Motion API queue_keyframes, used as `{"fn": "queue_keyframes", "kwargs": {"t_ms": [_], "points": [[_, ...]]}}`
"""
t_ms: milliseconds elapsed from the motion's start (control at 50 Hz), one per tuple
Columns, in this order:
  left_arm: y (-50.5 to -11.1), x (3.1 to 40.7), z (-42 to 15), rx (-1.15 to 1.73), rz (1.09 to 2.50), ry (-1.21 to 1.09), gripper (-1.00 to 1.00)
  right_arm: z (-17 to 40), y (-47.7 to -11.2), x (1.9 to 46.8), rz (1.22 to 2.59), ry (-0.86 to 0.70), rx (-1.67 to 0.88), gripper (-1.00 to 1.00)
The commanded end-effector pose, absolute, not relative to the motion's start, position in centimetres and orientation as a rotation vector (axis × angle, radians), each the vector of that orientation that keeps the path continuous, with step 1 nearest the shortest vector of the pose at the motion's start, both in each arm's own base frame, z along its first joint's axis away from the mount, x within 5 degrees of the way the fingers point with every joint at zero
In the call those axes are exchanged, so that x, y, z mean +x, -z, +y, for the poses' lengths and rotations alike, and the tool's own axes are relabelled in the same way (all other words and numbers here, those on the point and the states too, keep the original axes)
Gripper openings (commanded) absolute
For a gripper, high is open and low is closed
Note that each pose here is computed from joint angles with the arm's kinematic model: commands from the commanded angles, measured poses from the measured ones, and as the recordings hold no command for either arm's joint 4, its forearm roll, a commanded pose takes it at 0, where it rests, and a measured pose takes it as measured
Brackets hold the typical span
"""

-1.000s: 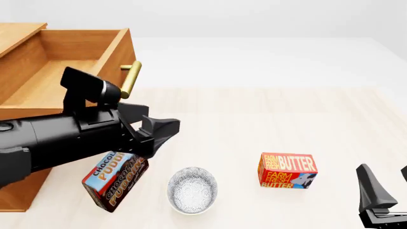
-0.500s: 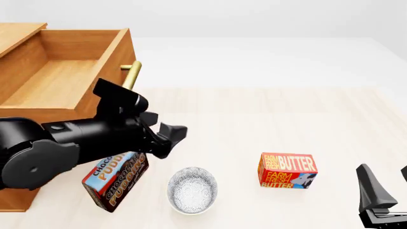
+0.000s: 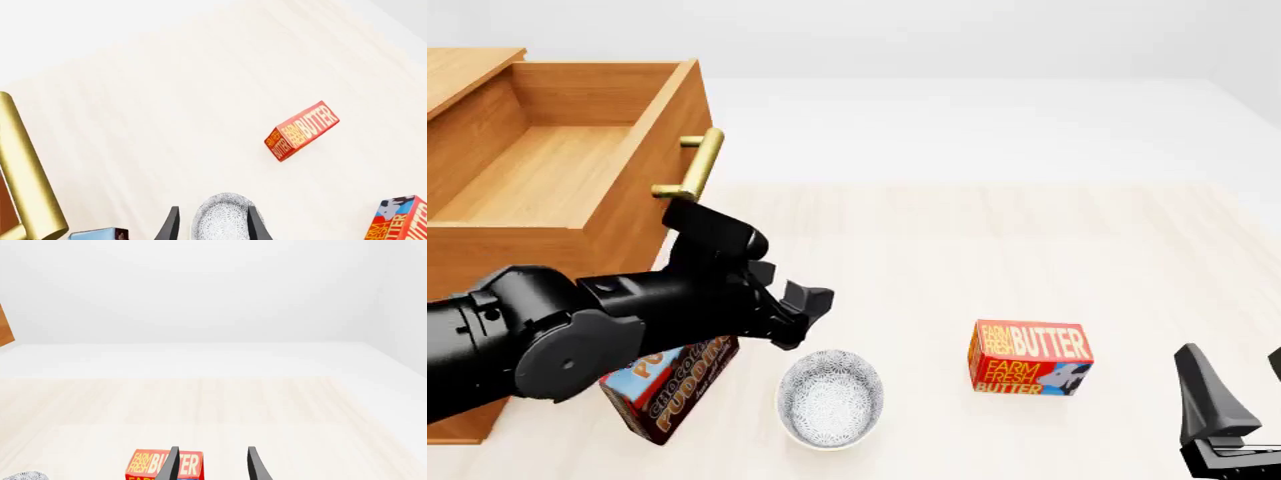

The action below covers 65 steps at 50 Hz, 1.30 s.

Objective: Put the bowl in the top drawer of the cabinet.

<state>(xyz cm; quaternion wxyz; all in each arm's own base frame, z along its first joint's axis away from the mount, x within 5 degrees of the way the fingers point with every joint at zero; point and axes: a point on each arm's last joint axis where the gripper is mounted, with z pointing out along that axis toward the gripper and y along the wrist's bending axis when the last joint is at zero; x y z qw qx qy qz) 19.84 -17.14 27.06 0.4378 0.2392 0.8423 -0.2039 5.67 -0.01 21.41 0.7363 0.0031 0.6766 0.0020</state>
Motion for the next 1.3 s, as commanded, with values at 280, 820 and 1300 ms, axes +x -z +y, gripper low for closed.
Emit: {"fn": "queue_keyframes", "kwargs": {"t_ms": [280,820,1300], "points": [[-23.6,20.3,-17.8,0.589,2.161,0.506,1.00,0.0,-21.4,5.7,1.487,-0.005,0.007,1.00],[-20.8,21.4,-18.7,0.555,2.216,0.506,1.00,0.0,-21.4,5.7,1.486,-0.005,0.007,1.00],[-18.8,22.3,-19.0,0.526,2.260,0.495,1.00,0.0,-21.4,5.7,1.487,-0.005,0.007,1.00]]}}
